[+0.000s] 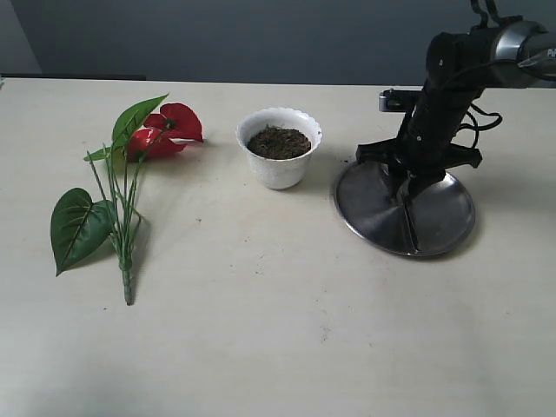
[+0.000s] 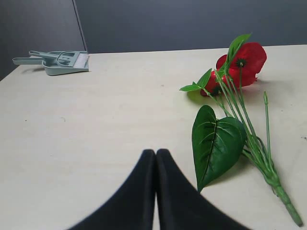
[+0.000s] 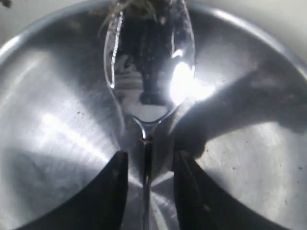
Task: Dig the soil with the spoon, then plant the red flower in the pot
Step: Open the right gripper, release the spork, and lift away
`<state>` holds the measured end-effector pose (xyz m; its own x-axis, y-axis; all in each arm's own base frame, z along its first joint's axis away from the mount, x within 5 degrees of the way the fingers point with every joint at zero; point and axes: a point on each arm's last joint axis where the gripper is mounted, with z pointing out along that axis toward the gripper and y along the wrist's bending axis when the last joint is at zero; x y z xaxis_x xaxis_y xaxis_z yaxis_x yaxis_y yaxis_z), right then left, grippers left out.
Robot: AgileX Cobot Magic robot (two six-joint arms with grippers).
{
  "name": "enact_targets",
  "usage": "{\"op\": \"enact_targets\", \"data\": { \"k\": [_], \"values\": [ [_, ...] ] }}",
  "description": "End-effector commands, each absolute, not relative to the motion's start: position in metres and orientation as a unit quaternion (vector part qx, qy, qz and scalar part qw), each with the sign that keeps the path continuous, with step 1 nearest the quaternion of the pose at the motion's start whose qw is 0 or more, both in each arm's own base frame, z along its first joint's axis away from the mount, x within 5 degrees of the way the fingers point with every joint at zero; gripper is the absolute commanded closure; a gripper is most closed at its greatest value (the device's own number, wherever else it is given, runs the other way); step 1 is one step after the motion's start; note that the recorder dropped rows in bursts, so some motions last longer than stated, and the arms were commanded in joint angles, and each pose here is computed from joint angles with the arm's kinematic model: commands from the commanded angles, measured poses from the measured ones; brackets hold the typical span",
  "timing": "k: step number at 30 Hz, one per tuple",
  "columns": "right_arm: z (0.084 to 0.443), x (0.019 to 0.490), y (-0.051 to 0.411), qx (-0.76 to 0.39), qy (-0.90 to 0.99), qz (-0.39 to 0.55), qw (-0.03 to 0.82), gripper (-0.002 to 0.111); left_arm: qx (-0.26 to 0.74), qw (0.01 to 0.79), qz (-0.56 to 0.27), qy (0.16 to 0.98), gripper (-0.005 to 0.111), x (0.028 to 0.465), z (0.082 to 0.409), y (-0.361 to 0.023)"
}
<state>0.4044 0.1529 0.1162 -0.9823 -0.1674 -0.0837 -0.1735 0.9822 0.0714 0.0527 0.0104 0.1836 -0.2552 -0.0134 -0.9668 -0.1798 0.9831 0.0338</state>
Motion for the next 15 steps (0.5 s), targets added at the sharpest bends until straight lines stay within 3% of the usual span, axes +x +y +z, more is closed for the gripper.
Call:
{"op": "enact_targets", "data": {
  "k": [1, 5, 15],
  "values": [
    [0.144, 0.402, 0.152, -0.090, 0.994, 0.042, 0.054, 0.083, -0.059, 0.611, 0.068, 0.787, 0.106, 0.053, 0.183, 0.010],
    [0.171, 0.399, 0.150, -0.091, 0.992, 0.048, 0.079, 0.109, -0.059, 0.611, 0.068, 0.787, 0.106, 0.053, 0.183, 0.010],
    [0.250, 0.377, 0.153, -0.103, 0.979, 0.071, 0.160, 0.109, -0.059, 0.611, 0.068, 0.787, 0.106, 0.053, 0.183, 0.010]
  ]
}}
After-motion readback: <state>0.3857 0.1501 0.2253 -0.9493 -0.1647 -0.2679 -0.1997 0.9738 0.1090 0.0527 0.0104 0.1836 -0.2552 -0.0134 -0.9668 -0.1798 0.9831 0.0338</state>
